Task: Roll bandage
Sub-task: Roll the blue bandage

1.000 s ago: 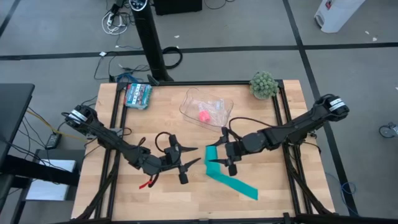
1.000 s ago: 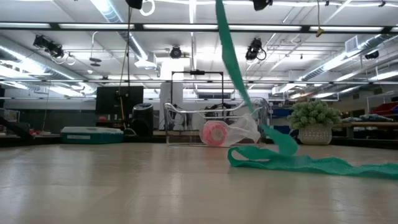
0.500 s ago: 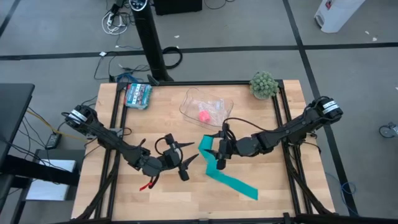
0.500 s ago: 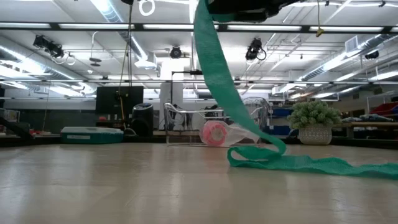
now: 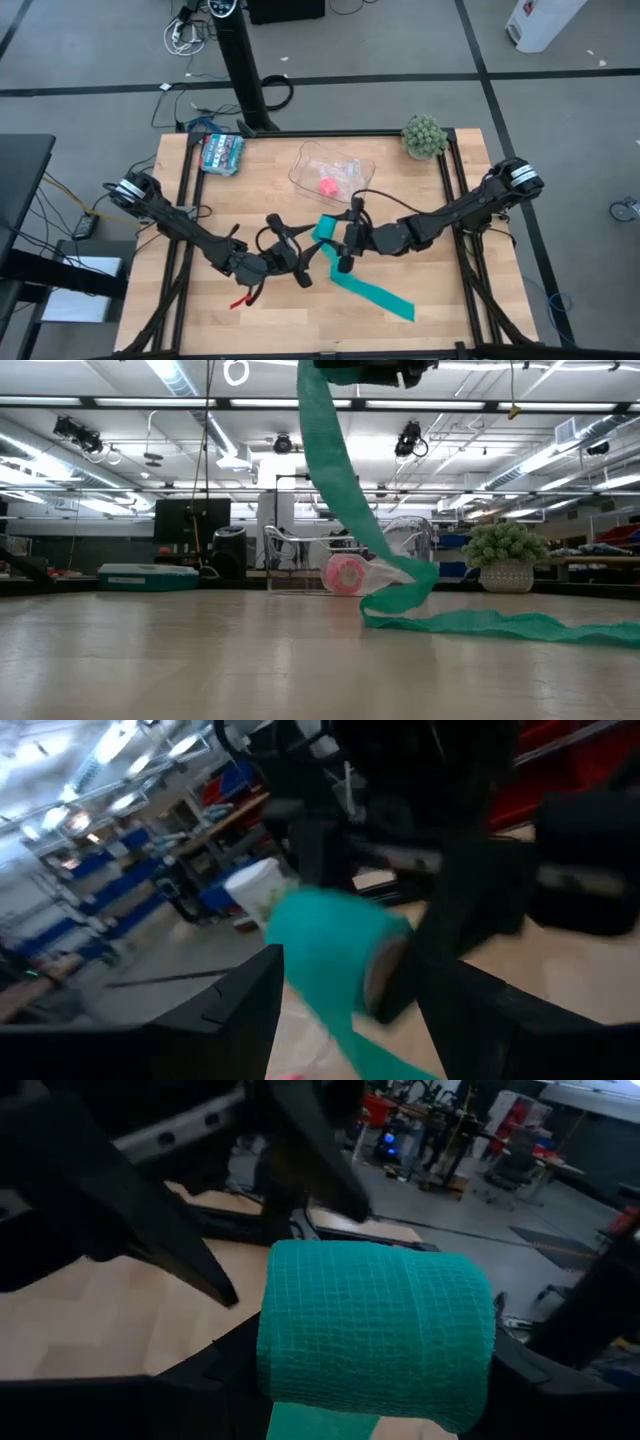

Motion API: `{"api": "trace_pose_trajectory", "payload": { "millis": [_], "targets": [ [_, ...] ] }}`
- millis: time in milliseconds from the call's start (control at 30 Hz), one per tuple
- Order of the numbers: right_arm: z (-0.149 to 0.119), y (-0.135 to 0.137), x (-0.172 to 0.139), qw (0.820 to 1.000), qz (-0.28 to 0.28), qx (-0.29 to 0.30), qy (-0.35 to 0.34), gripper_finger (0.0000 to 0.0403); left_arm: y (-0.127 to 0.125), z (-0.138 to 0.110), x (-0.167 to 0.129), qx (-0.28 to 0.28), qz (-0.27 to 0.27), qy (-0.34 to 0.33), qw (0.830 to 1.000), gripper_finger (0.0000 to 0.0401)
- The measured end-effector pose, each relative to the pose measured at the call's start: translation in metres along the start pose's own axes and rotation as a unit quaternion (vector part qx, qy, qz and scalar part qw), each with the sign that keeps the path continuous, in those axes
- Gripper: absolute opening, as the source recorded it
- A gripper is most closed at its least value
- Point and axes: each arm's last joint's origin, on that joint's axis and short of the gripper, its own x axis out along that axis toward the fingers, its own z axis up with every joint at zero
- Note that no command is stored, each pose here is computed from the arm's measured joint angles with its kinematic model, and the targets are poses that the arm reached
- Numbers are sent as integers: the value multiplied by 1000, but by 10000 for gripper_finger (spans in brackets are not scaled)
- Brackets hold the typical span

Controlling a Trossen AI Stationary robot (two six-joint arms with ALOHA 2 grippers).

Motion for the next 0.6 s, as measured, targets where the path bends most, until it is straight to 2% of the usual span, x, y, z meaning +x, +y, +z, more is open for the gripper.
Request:
{"api": "trace_pose_trajectory", "payload": {
  "millis": [200,600],
  "targets": [
    [5,11,5,999,-37,-17,4,231,-4,9,-2,41,43,23,998,229],
    [8,12,5,999,-38,5,-1,231,-8,17,-8,112,35,45,992,228]
  ]
}}
